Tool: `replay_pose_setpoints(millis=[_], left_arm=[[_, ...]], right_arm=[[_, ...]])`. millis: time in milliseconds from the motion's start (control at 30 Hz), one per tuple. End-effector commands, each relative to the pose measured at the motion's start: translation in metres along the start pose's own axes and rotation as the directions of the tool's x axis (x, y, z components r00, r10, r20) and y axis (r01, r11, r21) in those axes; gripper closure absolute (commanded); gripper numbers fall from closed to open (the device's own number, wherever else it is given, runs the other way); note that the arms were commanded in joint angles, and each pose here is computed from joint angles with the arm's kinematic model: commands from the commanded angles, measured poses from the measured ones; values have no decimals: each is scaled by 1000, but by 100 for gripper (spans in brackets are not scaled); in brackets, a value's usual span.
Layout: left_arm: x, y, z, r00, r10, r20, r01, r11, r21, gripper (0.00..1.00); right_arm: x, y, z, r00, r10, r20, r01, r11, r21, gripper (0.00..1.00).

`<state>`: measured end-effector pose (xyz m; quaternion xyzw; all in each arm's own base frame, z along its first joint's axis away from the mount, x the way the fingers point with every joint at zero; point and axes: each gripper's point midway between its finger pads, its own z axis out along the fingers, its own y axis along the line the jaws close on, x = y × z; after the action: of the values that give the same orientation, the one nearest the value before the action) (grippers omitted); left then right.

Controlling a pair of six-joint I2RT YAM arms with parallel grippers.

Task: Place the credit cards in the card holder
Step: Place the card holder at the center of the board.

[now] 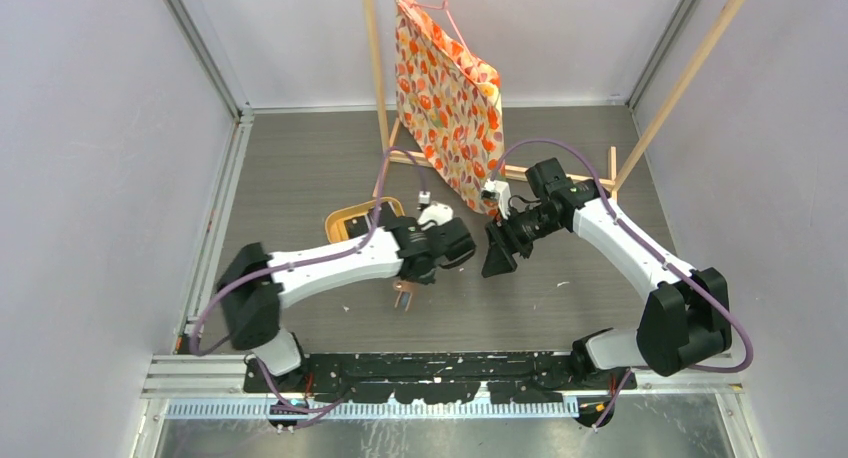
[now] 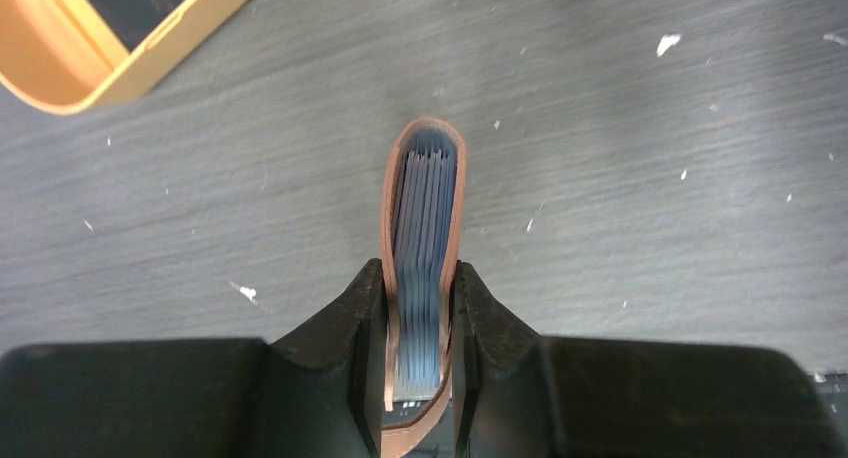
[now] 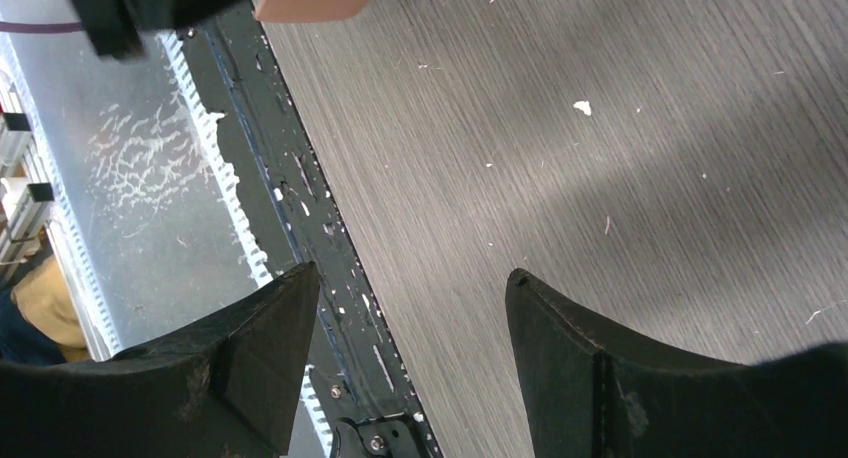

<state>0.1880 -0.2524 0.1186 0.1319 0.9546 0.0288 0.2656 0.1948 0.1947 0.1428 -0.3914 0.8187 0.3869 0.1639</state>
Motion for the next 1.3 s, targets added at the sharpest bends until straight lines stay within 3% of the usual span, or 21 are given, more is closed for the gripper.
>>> replay_pose_setpoints(millis=[0,300,567,833,1000,1267], left_arm=[[-14,-5,11,990,142,3,-140,980,-144,100],[-2,-37,44,944,310,-118,-330,906,-263,100],[17,-70,50,952,275,-133,-288,953,-90,86],[30,-93,60,959,239,-151,-239,971,18,83],[31,-105,57,965,218,-147,-210,975,65,65],[23,-119,44,977,183,-110,-166,975,148,48]], right_arm=[[-10,4,-8,997,-58,41,58,998,12,27],[-12,-15,-27,996,-6,86,-1,997,83,27],[-1,-44,-41,999,14,50,-24,979,200,27],[10,-68,-70,998,4,62,-25,943,332,27],[10,-66,-71,998,13,67,-34,947,319,27],[11,-65,-70,998,20,66,-39,951,305,27]])
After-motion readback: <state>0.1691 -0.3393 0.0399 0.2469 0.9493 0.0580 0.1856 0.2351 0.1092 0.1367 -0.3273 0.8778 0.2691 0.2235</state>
